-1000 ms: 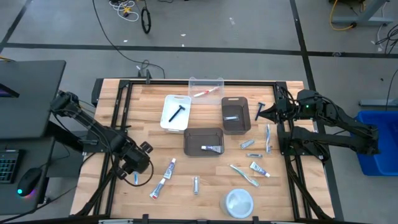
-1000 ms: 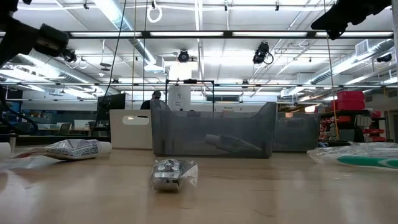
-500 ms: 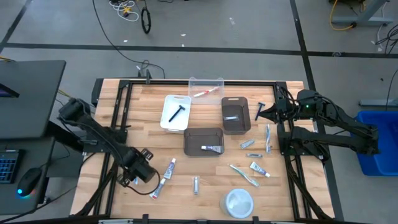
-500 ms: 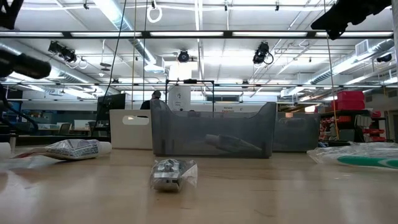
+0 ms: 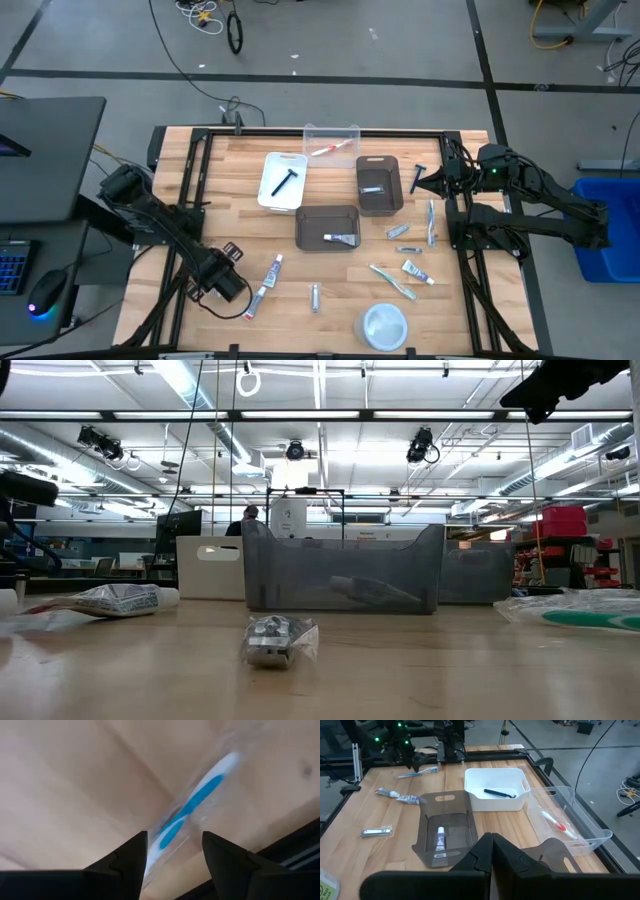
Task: Pick & Place Travel size toiletries
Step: Put the blue toothbrush into the transparent bin
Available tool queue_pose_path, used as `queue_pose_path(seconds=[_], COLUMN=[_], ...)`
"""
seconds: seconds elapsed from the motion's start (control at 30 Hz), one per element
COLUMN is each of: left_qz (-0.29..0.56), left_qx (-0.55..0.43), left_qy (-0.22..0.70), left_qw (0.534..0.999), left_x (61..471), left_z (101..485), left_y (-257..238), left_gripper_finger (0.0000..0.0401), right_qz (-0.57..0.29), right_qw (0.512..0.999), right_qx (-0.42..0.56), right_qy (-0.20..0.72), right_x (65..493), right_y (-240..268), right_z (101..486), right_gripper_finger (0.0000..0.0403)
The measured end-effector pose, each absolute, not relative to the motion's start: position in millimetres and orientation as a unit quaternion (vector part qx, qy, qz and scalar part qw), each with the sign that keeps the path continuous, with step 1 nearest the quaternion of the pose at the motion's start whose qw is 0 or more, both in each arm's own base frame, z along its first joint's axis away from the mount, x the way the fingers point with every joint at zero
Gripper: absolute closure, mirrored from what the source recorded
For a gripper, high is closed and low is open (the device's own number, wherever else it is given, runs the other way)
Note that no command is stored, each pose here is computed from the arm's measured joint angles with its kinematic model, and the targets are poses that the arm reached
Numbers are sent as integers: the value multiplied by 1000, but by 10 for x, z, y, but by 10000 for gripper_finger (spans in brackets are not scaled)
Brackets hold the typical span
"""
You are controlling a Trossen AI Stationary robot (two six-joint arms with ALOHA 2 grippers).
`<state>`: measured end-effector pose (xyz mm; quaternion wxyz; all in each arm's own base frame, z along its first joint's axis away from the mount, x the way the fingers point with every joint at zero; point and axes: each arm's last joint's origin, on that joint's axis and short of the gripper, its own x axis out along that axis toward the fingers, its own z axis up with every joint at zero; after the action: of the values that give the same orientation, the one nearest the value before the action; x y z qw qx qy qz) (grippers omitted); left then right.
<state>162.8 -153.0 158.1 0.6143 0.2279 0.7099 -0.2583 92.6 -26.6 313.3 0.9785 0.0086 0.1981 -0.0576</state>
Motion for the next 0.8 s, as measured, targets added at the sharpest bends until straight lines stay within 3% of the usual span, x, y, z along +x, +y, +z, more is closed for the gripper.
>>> queue_pose_path(seconds=[0.8], left_qz=[-290], left_qx=[272], left_qy=[716], left_qw=[574], left_x=[1552], left_z=[1311], left_y=[-1524], left_gripper_finger=[213], right_qz=[-57], right_qw=[978], right_qx=[8], right_qy=[198], right_x=[926], right_y=[-265], right_z=[3133], right_gripper_finger=[389])
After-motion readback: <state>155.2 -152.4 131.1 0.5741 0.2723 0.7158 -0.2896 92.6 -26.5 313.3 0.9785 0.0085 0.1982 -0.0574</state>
